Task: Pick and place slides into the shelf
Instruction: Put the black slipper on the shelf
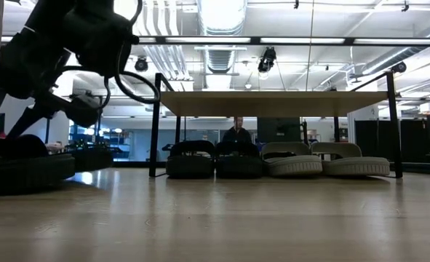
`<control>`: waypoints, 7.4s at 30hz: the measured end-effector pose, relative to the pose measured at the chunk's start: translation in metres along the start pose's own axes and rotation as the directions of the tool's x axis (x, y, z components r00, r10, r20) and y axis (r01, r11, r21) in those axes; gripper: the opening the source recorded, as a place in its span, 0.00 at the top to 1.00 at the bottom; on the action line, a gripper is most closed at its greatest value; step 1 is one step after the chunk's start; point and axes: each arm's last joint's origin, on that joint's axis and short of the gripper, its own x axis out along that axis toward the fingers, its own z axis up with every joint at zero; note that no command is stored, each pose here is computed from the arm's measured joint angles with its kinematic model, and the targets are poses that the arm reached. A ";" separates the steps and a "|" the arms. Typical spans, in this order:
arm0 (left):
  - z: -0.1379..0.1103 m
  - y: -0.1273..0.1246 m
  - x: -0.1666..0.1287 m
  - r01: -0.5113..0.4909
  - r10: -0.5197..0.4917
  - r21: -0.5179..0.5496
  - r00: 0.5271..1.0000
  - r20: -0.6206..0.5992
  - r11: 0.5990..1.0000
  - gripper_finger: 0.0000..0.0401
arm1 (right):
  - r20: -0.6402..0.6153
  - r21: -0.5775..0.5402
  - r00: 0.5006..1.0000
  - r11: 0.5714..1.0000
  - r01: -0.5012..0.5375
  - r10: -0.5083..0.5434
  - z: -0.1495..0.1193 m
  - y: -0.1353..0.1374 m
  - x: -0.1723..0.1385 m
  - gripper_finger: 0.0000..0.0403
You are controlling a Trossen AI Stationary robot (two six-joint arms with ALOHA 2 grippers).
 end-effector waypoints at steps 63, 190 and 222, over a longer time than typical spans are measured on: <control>0.012 -0.056 -0.192 -0.949 0.895 0.021 0.288 -0.341 0.314 1.00 | 0.373 0.117 0.925 0.993 0.033 -0.074 0.010 -0.022 -0.032 0.51; -0.019 0.157 -0.169 -0.964 0.966 0.096 0.241 -0.095 0.249 0.87 | 0.193 0.060 0.980 0.998 0.034 -0.045 0.068 -0.136 0.054 0.98; -0.008 0.107 -0.153 -0.891 0.959 -0.365 0.281 0.026 0.270 0.87 | 0.293 0.214 0.956 0.976 -0.047 -0.018 0.059 -0.196 0.040 0.98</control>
